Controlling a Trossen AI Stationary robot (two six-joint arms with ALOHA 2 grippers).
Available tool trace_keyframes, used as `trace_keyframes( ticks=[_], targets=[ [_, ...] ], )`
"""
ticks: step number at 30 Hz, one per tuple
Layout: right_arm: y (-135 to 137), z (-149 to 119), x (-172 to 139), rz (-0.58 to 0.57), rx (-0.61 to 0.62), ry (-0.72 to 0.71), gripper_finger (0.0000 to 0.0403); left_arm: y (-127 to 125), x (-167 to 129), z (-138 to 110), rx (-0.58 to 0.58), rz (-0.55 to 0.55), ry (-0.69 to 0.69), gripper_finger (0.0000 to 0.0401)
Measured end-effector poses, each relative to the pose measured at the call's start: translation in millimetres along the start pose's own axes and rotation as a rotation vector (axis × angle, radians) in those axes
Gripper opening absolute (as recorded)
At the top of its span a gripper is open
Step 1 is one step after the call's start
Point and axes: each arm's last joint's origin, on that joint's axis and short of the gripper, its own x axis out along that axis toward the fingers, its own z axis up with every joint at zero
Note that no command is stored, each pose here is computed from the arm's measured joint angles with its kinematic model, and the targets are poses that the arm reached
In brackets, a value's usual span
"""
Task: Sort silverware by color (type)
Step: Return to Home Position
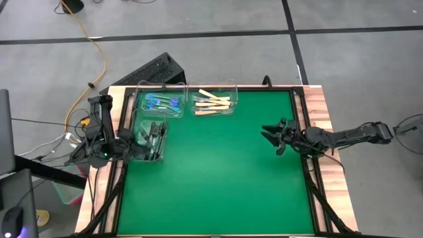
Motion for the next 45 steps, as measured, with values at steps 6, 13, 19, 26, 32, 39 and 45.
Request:
trace_keyframes(
  ticks=[6,13,19,26,32,39,45],
  targets=[
    [2,0,0,0.055,0.017,0.018,0.0191,0,-1,-7,-0.081,0.009,0.232,0.0],
    [2,-1,0,0.053,-0.025,0.027,0.0191,-4,-1,-3,0.056,-0.028,0.106,0.0],
    [4,3,0,0.083,-0.135,-0.019,0.0191,-13,-3,0,0.329,-0.094,0.034,0.0],
    [5,5,-1,0.089,-0.175,-0.042,0.0191,-19,-7,0,0.284,-0.162,0.022,0.0],
    [6,5,-1,0.099,-0.175,-0.039,0.0191,-43,-15,-11,0.265,-0.462,0.247,0.0],
    [6,5,-1,0.113,-0.173,-0.036,0.0191,-48,-14,-26,0.283,-0.688,0.078,0.0],
    [8,5,-1,0.139,-0.192,-0.036,0.0191,-50,-14,-24,0.368,-0.764,0.019,0.0]
  ],
)
